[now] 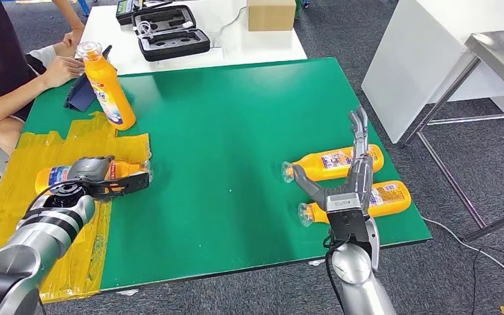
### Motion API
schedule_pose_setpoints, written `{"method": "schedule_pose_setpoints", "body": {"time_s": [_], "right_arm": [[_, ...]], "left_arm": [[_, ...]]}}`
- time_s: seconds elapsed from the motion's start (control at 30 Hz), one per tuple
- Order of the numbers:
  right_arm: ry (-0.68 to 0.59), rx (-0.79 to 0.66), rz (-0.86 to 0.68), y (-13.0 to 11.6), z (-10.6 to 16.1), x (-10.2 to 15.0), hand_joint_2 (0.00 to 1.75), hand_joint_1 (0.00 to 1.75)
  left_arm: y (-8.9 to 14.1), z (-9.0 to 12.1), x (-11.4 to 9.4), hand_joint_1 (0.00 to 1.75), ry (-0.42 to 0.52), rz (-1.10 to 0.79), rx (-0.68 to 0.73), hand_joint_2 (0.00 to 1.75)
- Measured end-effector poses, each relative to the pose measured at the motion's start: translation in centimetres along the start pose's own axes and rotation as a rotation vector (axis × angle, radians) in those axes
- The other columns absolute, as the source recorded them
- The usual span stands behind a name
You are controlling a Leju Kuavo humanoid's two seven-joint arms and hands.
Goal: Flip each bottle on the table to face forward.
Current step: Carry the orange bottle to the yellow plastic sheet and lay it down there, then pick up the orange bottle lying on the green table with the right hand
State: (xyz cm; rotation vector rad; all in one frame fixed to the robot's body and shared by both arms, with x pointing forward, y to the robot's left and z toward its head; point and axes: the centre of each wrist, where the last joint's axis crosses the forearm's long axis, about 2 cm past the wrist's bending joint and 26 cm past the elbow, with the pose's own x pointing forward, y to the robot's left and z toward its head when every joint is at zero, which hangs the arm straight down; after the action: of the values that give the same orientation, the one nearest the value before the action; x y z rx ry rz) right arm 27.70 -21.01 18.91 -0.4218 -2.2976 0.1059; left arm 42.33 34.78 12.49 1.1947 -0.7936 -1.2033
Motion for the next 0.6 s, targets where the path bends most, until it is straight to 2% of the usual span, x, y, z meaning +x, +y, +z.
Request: {"method": "schedule_pose_setpoints", "body": {"time_s": [0.4,0.5,0.6], "right_arm": [[0.014,0.022,0.033,0.3,0.1,-0.8,1.75,0.0],[0.02,0.031,0.051,0.4,0.3,-1.0,1.75,0.0],[0.024,0.032,0.067,0.5,0.5,-1.2,1.75,0.0]], "left_arm": [[-0.5,0.2,-0.4,0.0,-0.022,0.093,0.049,1.75],[-0.7,0.3,-0.6,0.0,-0.064,0.188,0.093,1.75],[-0.8,0.5,-0.7,0.0,-0.156,0.341,0.144,1.75]]}}
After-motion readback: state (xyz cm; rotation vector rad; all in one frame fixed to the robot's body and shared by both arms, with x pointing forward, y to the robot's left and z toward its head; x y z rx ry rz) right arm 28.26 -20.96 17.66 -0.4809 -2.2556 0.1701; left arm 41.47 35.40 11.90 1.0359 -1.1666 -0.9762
